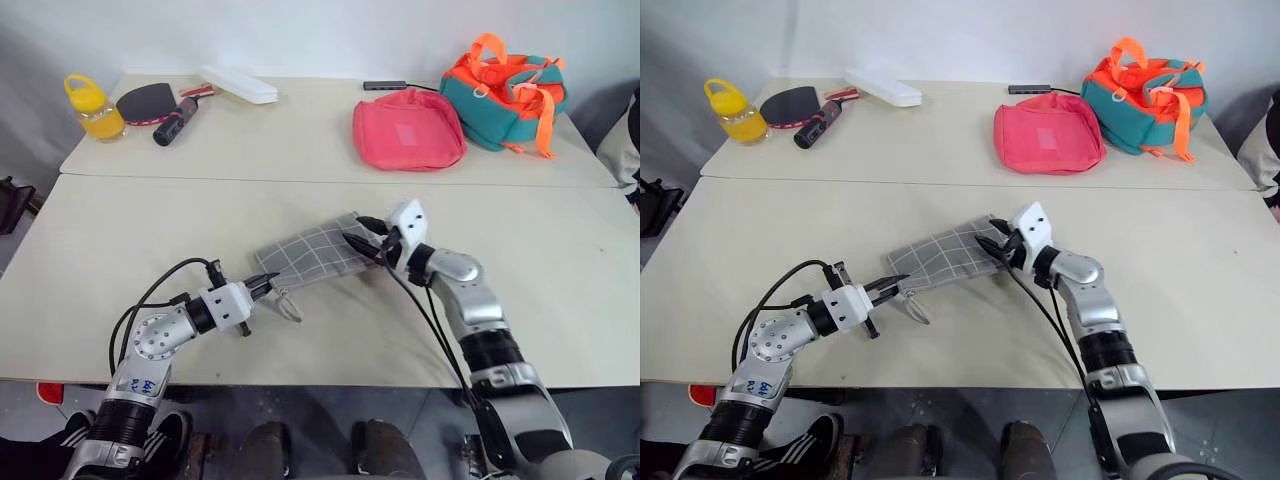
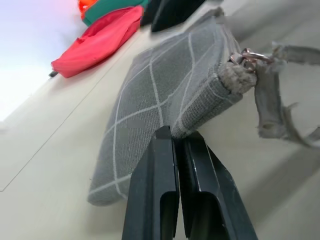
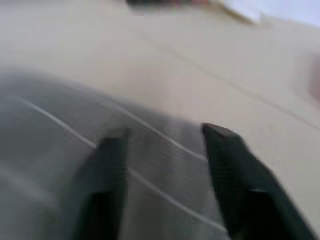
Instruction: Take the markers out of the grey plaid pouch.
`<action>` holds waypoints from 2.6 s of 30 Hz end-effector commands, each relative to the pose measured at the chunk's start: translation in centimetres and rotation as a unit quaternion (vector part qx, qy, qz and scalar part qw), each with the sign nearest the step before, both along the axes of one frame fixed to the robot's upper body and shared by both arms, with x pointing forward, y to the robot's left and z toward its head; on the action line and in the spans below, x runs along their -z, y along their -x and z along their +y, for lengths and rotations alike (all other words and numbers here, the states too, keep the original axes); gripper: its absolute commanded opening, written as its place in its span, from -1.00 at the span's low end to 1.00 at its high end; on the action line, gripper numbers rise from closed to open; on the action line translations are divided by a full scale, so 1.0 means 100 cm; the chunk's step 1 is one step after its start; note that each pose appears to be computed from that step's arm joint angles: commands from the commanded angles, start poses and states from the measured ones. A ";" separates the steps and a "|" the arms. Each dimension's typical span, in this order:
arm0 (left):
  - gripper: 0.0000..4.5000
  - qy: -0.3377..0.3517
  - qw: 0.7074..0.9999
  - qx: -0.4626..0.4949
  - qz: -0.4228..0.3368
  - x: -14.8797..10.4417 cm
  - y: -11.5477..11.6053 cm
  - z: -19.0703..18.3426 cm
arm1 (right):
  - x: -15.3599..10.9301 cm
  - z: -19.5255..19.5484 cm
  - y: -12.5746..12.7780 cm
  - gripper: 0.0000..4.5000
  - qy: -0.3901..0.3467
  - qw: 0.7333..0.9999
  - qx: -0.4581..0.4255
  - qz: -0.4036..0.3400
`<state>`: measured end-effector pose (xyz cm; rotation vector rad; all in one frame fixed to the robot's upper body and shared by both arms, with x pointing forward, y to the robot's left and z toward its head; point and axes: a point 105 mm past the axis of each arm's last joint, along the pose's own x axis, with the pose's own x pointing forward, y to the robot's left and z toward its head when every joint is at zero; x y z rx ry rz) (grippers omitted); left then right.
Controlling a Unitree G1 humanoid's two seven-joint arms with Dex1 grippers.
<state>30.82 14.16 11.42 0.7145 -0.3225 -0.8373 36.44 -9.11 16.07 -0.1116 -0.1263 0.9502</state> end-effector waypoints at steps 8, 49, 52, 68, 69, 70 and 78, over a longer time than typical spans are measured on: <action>-1.00 0.037 0.999 -0.010 -0.001 -0.003 0.006 -0.026 | 0.028 0.023 0.108 0.48 0.048 0.973 -0.177 0.141; -1.00 0.085 0.996 -0.032 0.014 -0.022 0.008 0.008 | 0.027 -0.091 -0.001 -0.73 0.114 0.990 0.049 0.071; -1.00 0.085 0.996 -0.031 0.014 -0.021 0.008 0.006 | 0.014 -0.095 -0.001 -0.28 0.117 0.991 0.052 0.048; -1.00 0.163 0.985 -0.044 0.038 -0.036 -0.003 0.008 | -0.071 -0.006 0.029 -0.21 -0.021 0.993 -0.032 -0.109; -1.00 0.163 0.985 -0.044 0.037 -0.038 -0.004 0.008 | -0.063 0.005 0.039 -0.36 -0.014 0.993 -0.057 -0.103; -1.00 0.164 0.985 -0.044 0.037 -0.038 -0.005 0.008 | -0.055 0.013 0.047 -0.52 -0.002 0.992 -0.076 -0.098; -1.00 0.153 0.987 -0.036 0.039 -0.038 -0.003 0.011 | -0.020 0.016 0.035 -0.99 0.069 0.992 -0.012 -0.107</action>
